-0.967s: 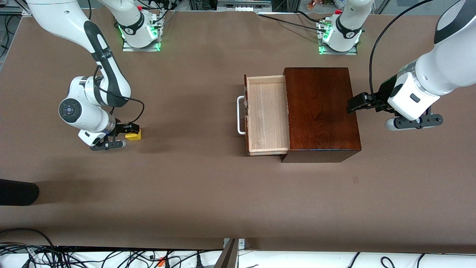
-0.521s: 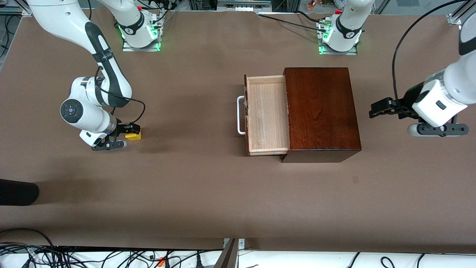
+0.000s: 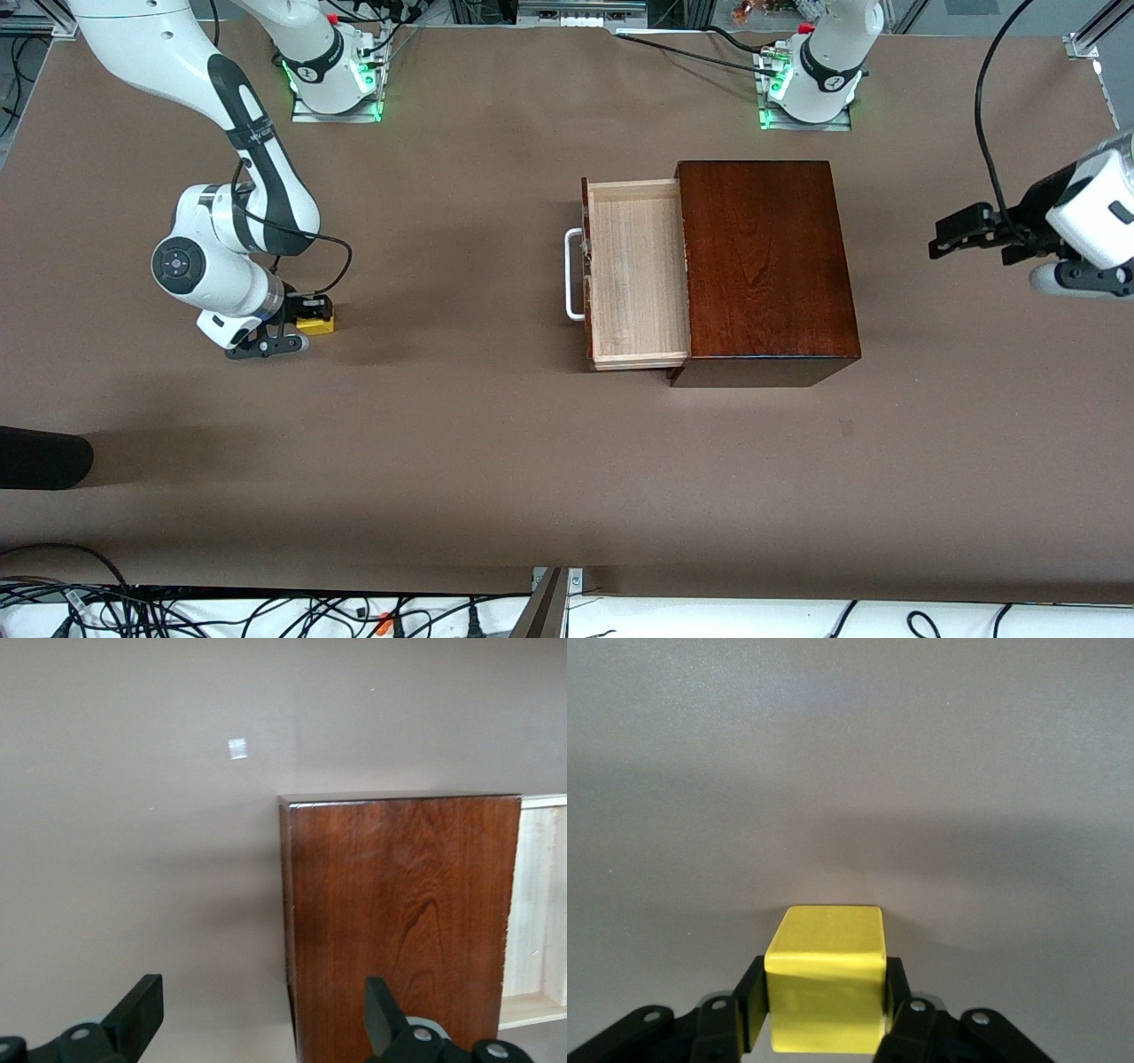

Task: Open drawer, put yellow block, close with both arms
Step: 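Carry the yellow cube with the right gripper over the open drawer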

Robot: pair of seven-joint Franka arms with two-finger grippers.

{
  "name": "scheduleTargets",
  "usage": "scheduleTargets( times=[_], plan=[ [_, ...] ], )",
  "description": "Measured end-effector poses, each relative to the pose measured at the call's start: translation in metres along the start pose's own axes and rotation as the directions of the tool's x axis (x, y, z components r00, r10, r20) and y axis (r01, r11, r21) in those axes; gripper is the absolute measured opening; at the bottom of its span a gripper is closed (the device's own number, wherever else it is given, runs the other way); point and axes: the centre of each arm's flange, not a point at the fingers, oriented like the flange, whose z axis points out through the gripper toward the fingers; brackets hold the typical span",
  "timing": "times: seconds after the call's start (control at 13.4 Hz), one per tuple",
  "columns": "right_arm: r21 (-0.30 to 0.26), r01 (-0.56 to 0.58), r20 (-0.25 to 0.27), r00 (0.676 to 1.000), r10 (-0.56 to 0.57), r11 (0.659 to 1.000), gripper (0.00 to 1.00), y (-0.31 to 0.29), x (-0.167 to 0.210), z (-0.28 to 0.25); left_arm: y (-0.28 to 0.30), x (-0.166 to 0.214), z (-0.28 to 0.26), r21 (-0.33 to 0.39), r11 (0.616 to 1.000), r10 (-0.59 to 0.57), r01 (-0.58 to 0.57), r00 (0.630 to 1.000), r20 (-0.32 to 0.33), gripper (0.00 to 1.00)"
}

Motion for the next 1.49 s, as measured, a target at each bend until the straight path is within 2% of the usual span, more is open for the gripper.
scheduleTargets(
  times=[0.37, 0.67, 0.97, 1.19, 1.49],
  plan=[
    [0.007, 0.040, -0.010, 0.999, -0.040, 0.999, 0.56, -0.010, 0.012, -0.021, 0.026, -0.017, -0.010, 0.033, 0.999, 0.028, -0.028, 1.000, -0.002, 1.00],
    [0.047, 0.123, 0.040, 0.991, -0.125, 0.991, 0.56, -0.057, 0.033, -0.101, 0.027, -0.016, 0.003, 0.035, 0.999, 0.030, -0.030, 0.999, 0.020, 1.00],
    [0.080, 0.238, 0.034, 0.970, -0.241, 0.968, 0.56, -0.123, 0.042, -0.168, 0.026, -0.013, 0.006, 0.035, 0.999, 0.028, -0.028, 1.000, 0.007, 1.00],
    [0.091, 0.364, -0.016, 0.931, -0.364, 0.927, 0.56, -0.198, 0.037, -0.203, 0.028, -0.012, 0.008, 0.034, 0.999, 0.032, -0.032, 0.999, -0.001, 1.00],
    [0.015, 0.552, -0.066, 0.832, -0.551, 0.833, 0.56, -0.302, 0.015, -0.230, 0.031, -0.012, 0.010, 0.037, 0.998, 0.040, -0.040, 0.999, 0.000, 1.00]
  ],
)
